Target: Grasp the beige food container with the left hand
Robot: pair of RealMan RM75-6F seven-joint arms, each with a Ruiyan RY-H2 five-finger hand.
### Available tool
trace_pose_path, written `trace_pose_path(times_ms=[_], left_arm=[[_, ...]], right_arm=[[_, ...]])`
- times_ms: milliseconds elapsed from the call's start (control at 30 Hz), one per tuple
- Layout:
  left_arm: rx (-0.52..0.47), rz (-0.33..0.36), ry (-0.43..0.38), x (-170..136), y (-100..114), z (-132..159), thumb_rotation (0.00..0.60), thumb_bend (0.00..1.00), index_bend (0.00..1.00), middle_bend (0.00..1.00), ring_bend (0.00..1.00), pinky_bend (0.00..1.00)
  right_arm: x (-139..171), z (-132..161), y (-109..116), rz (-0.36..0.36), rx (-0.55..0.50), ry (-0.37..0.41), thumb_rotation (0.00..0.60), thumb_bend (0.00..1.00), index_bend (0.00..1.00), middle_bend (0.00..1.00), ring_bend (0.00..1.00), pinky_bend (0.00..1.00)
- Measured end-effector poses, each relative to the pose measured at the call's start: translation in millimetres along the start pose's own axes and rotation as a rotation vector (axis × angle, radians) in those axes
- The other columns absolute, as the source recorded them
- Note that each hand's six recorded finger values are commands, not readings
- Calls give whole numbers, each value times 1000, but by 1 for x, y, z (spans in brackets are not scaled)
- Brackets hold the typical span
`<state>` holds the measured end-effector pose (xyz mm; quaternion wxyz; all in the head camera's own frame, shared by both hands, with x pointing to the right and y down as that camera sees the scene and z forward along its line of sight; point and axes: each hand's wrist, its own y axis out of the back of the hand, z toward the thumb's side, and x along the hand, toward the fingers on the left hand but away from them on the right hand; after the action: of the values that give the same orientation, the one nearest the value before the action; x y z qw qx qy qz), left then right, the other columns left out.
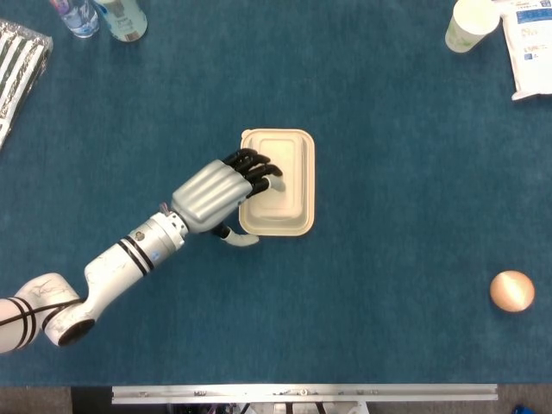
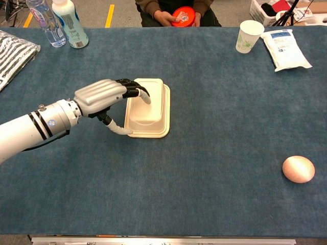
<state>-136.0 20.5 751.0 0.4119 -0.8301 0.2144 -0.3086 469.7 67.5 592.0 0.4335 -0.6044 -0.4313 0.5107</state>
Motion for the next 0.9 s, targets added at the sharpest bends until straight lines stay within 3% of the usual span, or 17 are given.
trace_pose_path(times_ms=[167, 367, 500, 900], left_arm=[[-23, 72, 20, -11, 21, -7, 486, 153, 251, 189, 121, 115], [0, 122, 109, -39, 38, -27, 513, 153, 250, 192, 124, 115], [45, 156, 228, -71, 47, -46, 600, 153, 250, 197, 129, 115], [45, 320, 644, -194, 74, -82, 600, 153, 259, 210, 141, 116]], right_arm=[[0, -4, 0, 2, 0, -13, 600, 160, 250, 362, 263, 255], [2, -12, 1, -5, 2, -42, 600, 159, 250, 362, 263, 255], [4, -18, 2, -13, 1, -61, 600, 159, 250, 362, 263, 255], [9, -35, -1, -8, 6, -114, 600, 165, 250, 362, 263, 255]])
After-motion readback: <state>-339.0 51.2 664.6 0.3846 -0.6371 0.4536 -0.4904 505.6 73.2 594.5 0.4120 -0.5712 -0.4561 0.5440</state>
